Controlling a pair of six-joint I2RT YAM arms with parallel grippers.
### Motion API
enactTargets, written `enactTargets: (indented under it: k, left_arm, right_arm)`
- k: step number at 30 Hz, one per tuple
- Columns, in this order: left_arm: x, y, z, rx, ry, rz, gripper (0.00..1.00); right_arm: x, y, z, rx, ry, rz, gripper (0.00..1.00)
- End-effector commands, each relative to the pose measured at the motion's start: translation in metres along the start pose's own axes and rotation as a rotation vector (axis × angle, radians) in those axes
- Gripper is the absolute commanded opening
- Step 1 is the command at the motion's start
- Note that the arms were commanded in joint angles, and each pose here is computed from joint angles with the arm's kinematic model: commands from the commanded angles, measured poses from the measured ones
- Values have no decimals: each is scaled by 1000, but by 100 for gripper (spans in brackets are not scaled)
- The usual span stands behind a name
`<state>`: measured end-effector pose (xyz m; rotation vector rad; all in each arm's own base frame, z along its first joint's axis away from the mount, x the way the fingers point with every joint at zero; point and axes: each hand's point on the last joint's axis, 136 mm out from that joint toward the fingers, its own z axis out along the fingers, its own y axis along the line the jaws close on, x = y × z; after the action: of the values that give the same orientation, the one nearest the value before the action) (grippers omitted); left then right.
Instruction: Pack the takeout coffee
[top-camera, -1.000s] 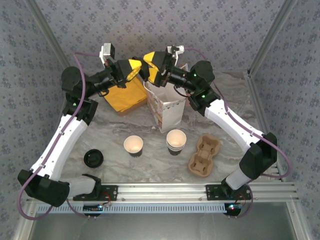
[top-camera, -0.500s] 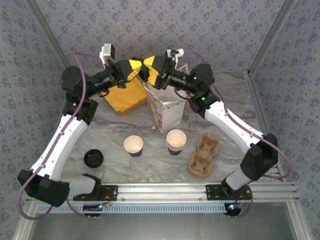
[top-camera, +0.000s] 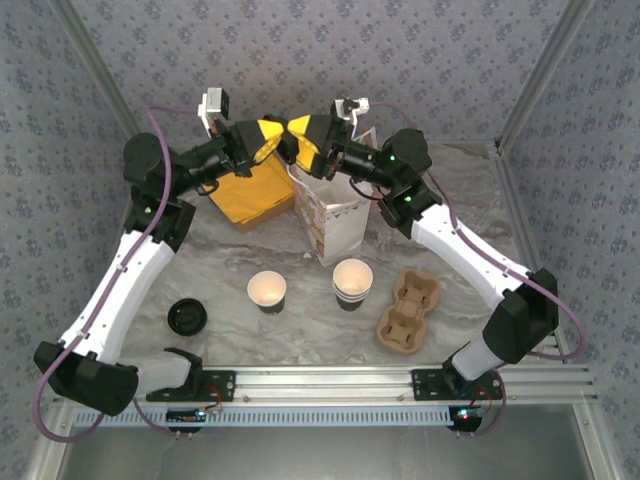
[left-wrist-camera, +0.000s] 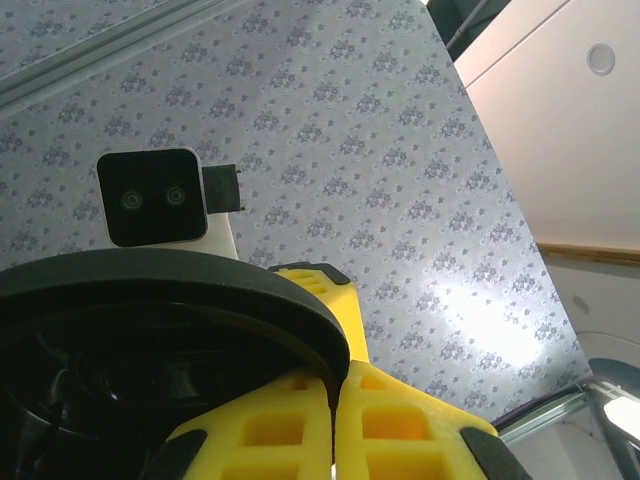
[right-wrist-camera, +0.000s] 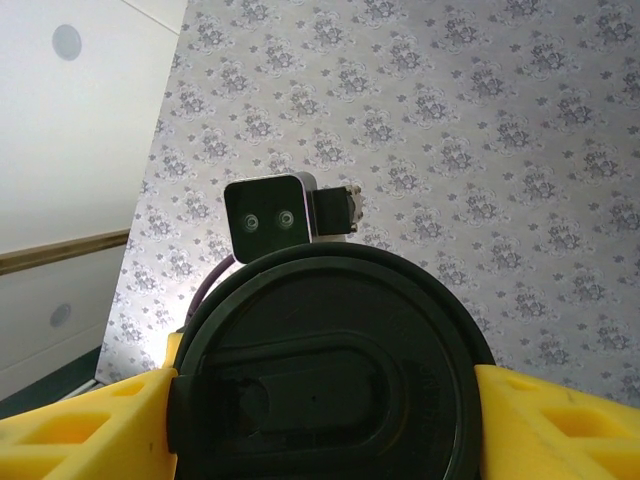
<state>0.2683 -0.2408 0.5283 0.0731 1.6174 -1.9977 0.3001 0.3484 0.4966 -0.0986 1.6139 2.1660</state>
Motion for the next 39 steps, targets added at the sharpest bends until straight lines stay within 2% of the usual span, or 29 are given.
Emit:
enactTargets:
  k: [1,4,6,7,9,10,11,13,14,15,21,26,39]
  left_arm:
    - [4,-23,-6,44,-19,73,7]
    - [5,-21,-6,37,-19,72,12]
    - [5,-20,-7,21,-16,78,24]
    - [5,-20,-7,13,-14,81,30]
    - [4,-14,-11,-31,-15,82,54]
    - [3,-14,-14,-49,-25,94,62]
    - [0,-11,-20,-77,-40,99,70]
    - [-8,-7,-34,-139,-90,101,77]
    - [-12,-5,-43,-175,-121,105,89]
    - [-14,-2,-51,-216,-143,114,95]
    - [-8,32,-94,-470,-177,94,100]
    - [1,67,-135,-627,-249,31,100]
    - [46,135,-218,-1034,-325,-15,100]
  right_arm:
    - [6,17,-4,-29,13,-33,70]
    - [6,14,-5,-14,8,-35,71]
    - [5,11,-6,5,6,-43,72]
    - [5,9,-7,20,6,-48,72]
    - [6,1,-10,72,8,-73,72]
    - [8,-3,-11,99,13,-86,72]
    - [9,-9,-13,138,18,-101,73]
    - [13,-20,-16,197,38,-119,74]
    - [15,-25,-17,220,50,-125,74]
    - [18,-31,-18,248,63,-136,74]
    - [42,-69,-21,475,184,-263,73]
    - [65,-97,-17,580,287,-334,71]
    - [143,-190,-24,967,551,-764,72]
